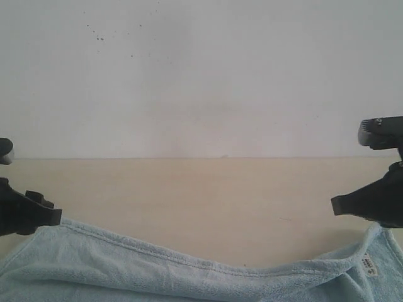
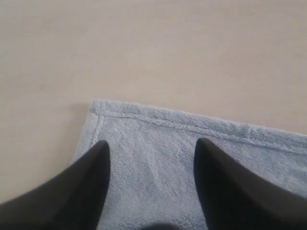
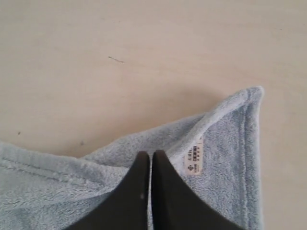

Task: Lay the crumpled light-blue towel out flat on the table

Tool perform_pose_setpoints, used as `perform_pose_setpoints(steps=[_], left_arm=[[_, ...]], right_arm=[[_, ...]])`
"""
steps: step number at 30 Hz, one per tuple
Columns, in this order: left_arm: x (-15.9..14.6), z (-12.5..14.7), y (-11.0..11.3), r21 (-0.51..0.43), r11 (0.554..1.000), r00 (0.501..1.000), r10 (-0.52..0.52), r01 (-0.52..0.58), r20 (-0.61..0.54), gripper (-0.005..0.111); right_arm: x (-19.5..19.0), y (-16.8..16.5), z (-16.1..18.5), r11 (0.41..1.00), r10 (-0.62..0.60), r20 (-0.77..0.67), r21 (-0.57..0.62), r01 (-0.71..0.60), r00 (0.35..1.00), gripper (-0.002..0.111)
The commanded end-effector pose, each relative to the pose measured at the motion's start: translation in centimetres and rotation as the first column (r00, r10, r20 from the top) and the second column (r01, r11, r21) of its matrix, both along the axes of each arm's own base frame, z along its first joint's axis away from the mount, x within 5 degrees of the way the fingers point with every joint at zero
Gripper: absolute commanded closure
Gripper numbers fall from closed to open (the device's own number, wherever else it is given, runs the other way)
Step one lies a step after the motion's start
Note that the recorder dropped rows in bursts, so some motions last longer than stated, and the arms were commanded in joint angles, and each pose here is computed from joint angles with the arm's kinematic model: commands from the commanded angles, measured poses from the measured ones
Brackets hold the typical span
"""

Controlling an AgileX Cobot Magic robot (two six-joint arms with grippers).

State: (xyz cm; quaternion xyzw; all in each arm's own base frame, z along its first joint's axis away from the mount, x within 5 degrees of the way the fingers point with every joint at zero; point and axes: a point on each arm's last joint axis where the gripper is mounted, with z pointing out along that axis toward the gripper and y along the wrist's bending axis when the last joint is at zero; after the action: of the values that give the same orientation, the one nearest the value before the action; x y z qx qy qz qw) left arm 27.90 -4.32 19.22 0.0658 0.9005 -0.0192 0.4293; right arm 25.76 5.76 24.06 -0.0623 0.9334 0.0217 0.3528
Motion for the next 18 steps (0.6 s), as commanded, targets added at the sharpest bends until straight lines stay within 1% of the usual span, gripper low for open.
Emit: perform_pose_setpoints(steps=[1,2,5,7,8,9,12,18], left_arm=[[1.4,-2.2,0.0,0.035,0.999,1.0,0.027,-0.027,0.017,0.055],[2.0,-3.1,0.0,0.033,0.999,0.999,0.042,-0.042,0.002,0.055],[3.7,-5.0,-0.4,0.031,0.999,0.997,0.044,-0.042,-0.056,0.057],[4.9,-5.5,-0.7,0.004,0.998,0.996,0.062,-0.062,-0.067,0.076],[5.4,-5.5,-0.8,0.002,0.998,0.996,0.064,-0.064,-0.062,0.093],[5.6,-5.6,-0.8,0.002,0.998,0.996,0.066,-0.066,-0.057,0.101],[6.3,-5.6,-0.9,0.005,0.998,0.997,0.065,-0.065,-0.042,0.102],[6.8,-7.6,-1.0,0.015,0.998,0.994,0.069,-0.067,-0.09,0.102]], right_arm=[[0.4,-0.6,0.3,0.999,0.023,0.035,-0.033,-0.022,0.999,0.107],[0.5,-0.5,0.4,0.998,0.042,0.06,-0.039,-0.039,0.997,0.107],[1.0,-0.3,0.9,0.998,0.054,0.131,-0.018,-0.052,0.99,0.107],[1.2,-0.2,1.1,0.998,0.058,0.156,-0.011,-0.057,0.986,0.107],[1.2,-0.2,1.1,0.998,0.065,0.158,-0.017,-0.063,0.985,0.107],[1.2,-0.2,1.1,0.998,0.068,0.158,-0.021,-0.066,0.985,0.107],[1.3,-0.1,1.2,0.997,0.081,0.181,-0.027,-0.078,0.98,0.107],[1.4,0.0,1.4,0.995,0.097,0.21,-0.033,-0.092,0.973,0.107]])
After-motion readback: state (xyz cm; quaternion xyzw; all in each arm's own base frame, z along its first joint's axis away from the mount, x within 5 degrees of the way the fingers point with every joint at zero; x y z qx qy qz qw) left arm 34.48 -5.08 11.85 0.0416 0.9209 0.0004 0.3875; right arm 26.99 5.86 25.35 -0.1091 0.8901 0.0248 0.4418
